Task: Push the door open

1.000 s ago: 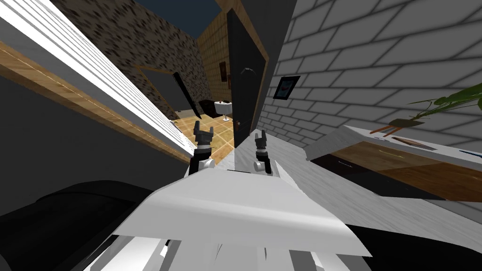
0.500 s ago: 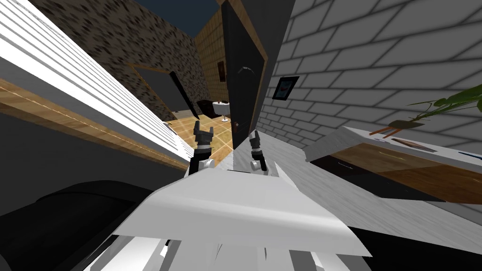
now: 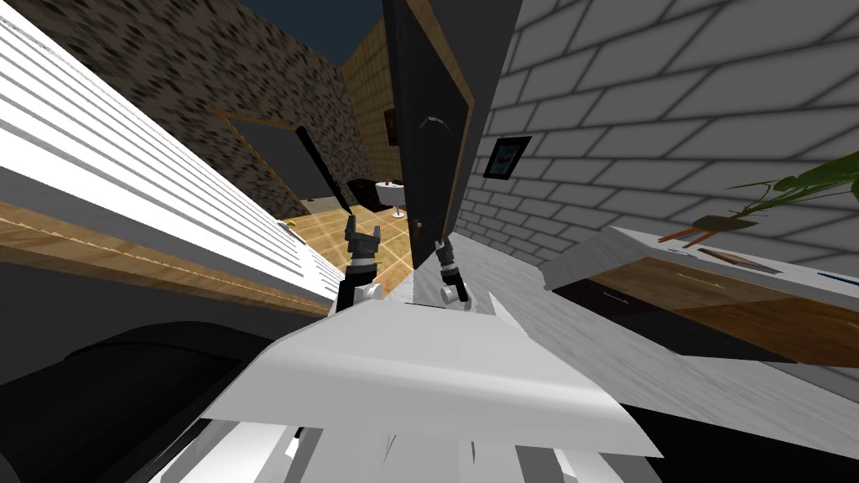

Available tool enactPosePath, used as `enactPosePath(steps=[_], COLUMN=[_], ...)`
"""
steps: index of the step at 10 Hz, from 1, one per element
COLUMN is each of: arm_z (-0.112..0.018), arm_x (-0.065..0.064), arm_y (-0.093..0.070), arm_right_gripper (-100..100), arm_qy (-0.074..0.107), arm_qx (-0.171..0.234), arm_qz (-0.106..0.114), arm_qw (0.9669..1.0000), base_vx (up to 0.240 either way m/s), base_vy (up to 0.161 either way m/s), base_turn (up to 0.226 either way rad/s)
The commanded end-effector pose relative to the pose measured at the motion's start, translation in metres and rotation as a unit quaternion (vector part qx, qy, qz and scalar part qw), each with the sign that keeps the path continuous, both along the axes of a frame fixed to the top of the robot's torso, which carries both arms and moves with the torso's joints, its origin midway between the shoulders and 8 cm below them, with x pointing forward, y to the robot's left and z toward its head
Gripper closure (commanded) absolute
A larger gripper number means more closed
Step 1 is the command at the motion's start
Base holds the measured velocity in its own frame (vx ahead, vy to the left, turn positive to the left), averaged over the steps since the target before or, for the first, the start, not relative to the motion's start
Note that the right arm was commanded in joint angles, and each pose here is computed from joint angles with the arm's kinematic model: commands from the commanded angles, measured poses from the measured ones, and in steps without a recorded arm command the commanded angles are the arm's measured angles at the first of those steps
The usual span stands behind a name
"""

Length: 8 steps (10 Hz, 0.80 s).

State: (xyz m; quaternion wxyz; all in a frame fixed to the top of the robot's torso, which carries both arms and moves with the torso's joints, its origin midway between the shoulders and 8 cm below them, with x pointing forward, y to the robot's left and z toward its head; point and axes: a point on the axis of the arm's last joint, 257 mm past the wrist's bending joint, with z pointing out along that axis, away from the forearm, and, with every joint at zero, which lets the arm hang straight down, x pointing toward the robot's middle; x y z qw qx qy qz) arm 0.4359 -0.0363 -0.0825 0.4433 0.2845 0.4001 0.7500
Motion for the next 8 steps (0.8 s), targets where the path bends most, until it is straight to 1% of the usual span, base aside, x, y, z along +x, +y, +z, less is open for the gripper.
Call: enactPosePath(steps=[1,2,3,5,8], arm_z=[-0.009,-0.013,-0.021,-0.030,-0.044], arm_x=[-0.001,-0.001,-0.002,-0.004,-0.008], arm_y=[0.016,0.025,0.043,0.060,0.084], arm_right_gripper=[-100,-100,-100,-100,-100], arm_qy=[0.010,0.015,0.025,0.034,0.048], arm_qx=[-0.003,-0.005,-0.010,-0.015,-0.026], arm_qz=[0.019,0.030,0.051,0.071,0.101], arm_qw=[0.9998,0.9994,0.9984,0.9968,0.9934], base_vx=[0.116,0.108,0.157,0.138,0.096], base_vy=[-0.050,-0.037,-0.051,-0.050,-0.019], base_turn=[-0.023,-0.020,-0.040,-0.028,-0.023])
